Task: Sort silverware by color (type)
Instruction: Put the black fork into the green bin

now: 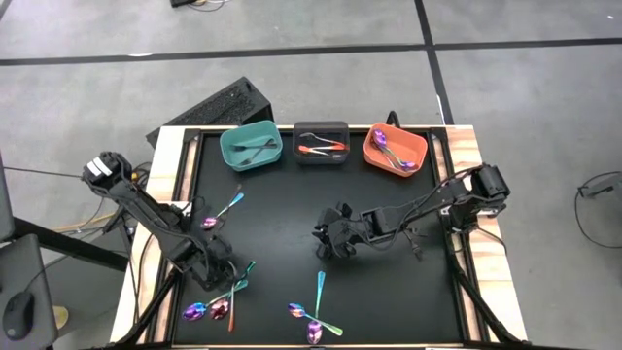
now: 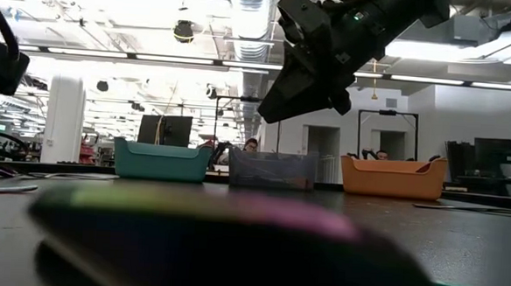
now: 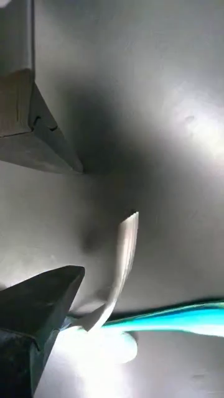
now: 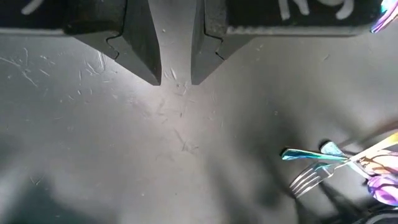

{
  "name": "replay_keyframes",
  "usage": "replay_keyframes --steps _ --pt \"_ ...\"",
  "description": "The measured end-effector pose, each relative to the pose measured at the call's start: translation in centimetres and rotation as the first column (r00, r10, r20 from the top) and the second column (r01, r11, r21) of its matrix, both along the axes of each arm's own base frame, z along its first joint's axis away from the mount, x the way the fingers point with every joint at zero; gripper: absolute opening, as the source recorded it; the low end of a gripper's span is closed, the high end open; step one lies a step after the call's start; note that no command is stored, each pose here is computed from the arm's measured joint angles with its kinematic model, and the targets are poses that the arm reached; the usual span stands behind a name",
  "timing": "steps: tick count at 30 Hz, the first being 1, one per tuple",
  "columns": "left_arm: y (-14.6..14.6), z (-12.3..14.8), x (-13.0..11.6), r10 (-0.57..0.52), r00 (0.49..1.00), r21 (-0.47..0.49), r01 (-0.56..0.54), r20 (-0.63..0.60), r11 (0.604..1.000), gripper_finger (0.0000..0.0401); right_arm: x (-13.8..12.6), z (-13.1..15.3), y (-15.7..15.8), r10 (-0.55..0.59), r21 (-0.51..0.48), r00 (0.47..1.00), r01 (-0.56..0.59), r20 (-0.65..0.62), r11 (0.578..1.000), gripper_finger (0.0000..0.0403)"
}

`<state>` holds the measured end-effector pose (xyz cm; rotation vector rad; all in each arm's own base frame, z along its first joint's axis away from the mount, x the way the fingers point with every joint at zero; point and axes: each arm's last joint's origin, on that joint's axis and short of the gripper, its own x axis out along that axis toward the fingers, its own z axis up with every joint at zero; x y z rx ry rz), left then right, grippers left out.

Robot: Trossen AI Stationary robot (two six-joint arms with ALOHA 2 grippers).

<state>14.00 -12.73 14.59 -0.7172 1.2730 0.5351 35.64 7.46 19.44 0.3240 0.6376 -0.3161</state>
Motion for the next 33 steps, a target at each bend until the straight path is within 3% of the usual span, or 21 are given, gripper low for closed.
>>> replay_keyframes --steps 11,17,24,29,33 --pt "1.7 0.2 0.9 -0.036 0.995 0.196 0.017 0.094 0.981 0.0241 0.0 0.0 -0.1 0.008 -0.017 1.0 -0.008 -0.008 1.0 0.0107" --pt "3.0 1.1 1.5 -0.08 0.981 0.31 0.023 0.175 0.951 0.0186 -0.1 -0.1 -0.1 0.02 -0.035 0.999 -0.021 -0.027 0.999 0.0107" --pt "4.3 2.3 2.7 -0.195 0.941 0.511 0.027 0.278 0.859 0.0105 -0.8 0.5 0.1 0.03 -0.041 0.998 -0.032 -0.046 0.999 0.0107" --pt "4.4 2.7 4.0 -0.265 0.908 0.541 0.053 0.323 0.839 0.0058 -1.7 1.3 0.2 0.022 -0.061 0.997 -0.026 -0.076 0.998 0.0107" --pt "4.5 3.0 4.5 -0.302 0.891 0.561 0.066 0.34 0.825 0.0045 -3.0 2.3 0.3 0.012 -0.06 0.992 -0.02 -0.122 0.998 0.0107"
